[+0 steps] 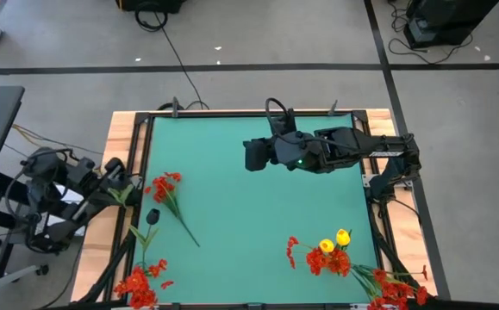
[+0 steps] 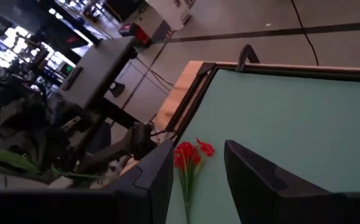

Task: Sort flowers into vase by color
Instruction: Put the black flower into the transparent flower vase

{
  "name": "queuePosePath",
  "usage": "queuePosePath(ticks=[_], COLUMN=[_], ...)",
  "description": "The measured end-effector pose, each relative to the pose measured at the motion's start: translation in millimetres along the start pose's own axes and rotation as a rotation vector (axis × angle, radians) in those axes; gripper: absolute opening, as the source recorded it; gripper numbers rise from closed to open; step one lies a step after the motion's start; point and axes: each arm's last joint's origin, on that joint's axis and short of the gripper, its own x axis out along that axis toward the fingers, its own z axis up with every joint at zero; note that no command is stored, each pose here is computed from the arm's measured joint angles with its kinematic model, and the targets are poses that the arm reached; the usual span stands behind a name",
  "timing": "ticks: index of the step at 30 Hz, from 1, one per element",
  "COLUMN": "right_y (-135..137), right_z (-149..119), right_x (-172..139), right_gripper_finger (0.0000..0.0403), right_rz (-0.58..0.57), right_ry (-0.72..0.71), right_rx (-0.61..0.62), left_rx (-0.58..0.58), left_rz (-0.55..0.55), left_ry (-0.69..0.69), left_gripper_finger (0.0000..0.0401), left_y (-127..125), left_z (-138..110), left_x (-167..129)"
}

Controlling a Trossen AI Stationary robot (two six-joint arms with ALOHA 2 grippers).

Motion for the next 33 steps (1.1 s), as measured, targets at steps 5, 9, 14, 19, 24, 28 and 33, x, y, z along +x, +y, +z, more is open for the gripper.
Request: queuePosePath(ticks=[5, 9, 14, 19, 24, 28, 33], right_y=[0.0, 2.2, 3.2, 2.8, 1.4, -0.5, -0.2], right_z=[0.7, 2.0, 2.5, 3.1, 5.0, 9.5, 8.8], right_x=[0.0, 0.0, -0.1, -0.1, 0.9, 4.0, 3.8], right_gripper_finger=[0.0151, 0.0151, 0.0151, 0.0151, 0.0151, 0.0151, 0.0151], right_rz=[-0.006, 0.011, 0.02, 0.01, -0.009, -0.012, -0.006], right_ry=[-0.02, -0.035, -0.04, -0.059, -0.085, -0.091, -0.079], right_rx=[0.031, 0.048, 0.055, 0.053, 0.048, 0.062, 0.065], left_rx=[-0.052, -0.058, 0.03, 0.146, 0.079, -0.037, -0.112], left_rz=[-0.127, -0.281, -0.361, -0.217, -0.253, -0.358, -0.579], left_ry=[0.029, 0.059, 0.015, -0.129, -0.253, -0.281, -0.111], left_gripper_finger=[0.0003, 0.0002, 0.0002, 0.0002, 0.0002, 0.0002, 0.0002], left_y=[3.5, 3.5, 0.9, 4.3, 23.2, 35.0, 41.0], left_z=[8.8, 31.1, 69.6, 85.2, 77.9, 70.0, 64.2], left_x=[-2.9, -5.8, -5.8, -2.4, 13.1, 23.8, 46.5])
